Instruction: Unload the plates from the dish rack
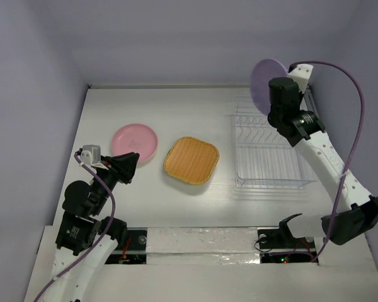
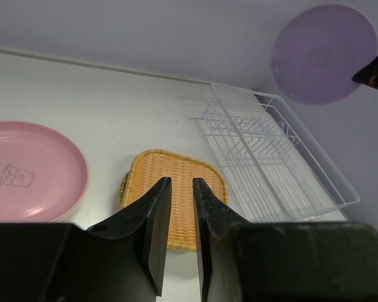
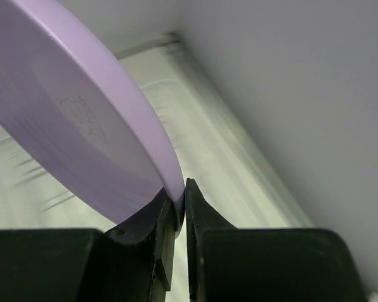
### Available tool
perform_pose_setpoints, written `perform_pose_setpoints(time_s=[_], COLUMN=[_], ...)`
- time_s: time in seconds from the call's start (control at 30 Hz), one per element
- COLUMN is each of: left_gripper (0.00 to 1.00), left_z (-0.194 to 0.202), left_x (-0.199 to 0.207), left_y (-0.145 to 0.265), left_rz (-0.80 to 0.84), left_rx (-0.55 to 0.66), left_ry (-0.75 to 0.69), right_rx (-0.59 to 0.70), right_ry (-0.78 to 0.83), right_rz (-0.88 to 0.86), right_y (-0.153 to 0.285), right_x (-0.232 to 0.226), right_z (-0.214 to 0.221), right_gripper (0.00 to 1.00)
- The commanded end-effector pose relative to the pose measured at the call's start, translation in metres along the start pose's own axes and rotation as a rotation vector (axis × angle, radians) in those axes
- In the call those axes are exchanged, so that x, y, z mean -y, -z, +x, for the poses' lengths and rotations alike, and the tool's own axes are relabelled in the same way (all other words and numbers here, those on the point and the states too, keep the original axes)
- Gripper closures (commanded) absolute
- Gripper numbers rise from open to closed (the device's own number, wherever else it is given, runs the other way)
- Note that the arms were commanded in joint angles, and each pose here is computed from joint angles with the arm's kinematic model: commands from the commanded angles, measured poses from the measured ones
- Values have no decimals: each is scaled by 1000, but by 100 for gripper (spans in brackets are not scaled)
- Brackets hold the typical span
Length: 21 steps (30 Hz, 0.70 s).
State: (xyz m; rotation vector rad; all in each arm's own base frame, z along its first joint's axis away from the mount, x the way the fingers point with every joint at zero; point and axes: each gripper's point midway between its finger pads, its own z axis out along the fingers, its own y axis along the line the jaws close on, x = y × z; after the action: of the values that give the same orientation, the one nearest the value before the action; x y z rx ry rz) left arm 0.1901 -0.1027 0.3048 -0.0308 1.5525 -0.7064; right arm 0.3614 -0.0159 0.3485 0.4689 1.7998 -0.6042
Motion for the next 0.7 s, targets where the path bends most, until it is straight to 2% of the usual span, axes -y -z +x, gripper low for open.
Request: perform_pose_setpoints(time_s=[0.0,0.17,0.2,0.23,0.27,0.3,0.37,0.43,0.47,0.53,0.6,0.67], left_gripper=[82,82,82,81,81,81,80,79,79,79,79,79], left_z=[-20,-18,-20,-20,-20,-21,-20,-20,-19,-17,-15,-13], left_x=[6,1,-2,-3,-4,-5,-7,-9,-10,-12,-16,-18], left_y=[-1,-3,-3,-3,-3,-3,-3,-4,-6,-7,-10,-12], left_rz=[4,-22,-41,-45,-50,-57,-63,-73,-82,-93,-109,-115], left_rx=[48,46,54,55,57,62,60,61,55,47,38,27], left_ry=[-2,4,5,6,6,8,13,15,14,17,19,18], right_rx=[-5,-141,-166,-176,-229,-248,-307,-371,-385,-447,-475,-553], right_ry=[-208,-288,-294,-303,-297,-314,-362,-365,-399,-379,-417,-418], right_rz=[-443,-912,-1050,-1111,-1149,-1256,-1351,-1449,-1469,-1503,-1554,-1550], right_y=[48,122,152,166,172,197,218,240,243,257,270,271], right_x=[-88,-221,-249,-265,-292,-311,-338,-369,-377,-402,-419,-440], right_z=[-21,1,3,2,20,20,22,41,37,63,62,90], right_gripper=[100,100,100,100,100,100,100,100,100,100,100,100])
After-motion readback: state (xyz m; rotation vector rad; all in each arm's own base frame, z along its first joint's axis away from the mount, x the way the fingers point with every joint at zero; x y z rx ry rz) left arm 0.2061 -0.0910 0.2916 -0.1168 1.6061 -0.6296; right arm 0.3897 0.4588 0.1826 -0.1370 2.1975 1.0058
